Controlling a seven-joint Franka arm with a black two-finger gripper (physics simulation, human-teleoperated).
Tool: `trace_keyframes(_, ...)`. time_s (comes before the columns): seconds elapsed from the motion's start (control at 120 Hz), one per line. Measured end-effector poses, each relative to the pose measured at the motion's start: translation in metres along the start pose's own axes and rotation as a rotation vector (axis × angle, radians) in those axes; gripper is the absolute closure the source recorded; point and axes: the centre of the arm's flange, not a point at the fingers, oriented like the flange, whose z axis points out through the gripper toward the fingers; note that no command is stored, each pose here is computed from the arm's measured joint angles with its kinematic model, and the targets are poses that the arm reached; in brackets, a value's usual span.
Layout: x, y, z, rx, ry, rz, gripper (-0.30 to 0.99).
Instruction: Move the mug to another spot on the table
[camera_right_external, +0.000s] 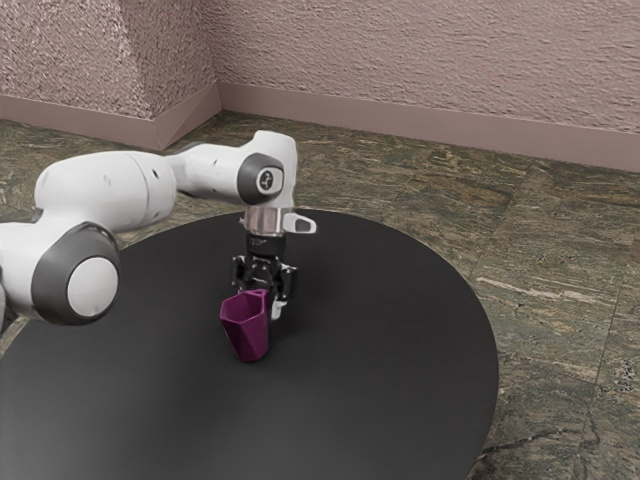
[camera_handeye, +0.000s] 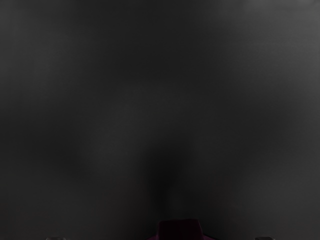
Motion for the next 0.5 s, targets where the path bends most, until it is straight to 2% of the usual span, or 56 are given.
trace_keyframes(0.175, -0.007, -0.001, -0.044, 0.068, 0.180, 0.010, 0.08)
trace_keyframes(0.408, -0.094, 0.019, -0.092, 0.124, 0.357, 0.066, 0.03)
trace_keyframes(0.5, -0.132, 0.027, -0.116, 0.110, 0.413, 0.074, 0.02)
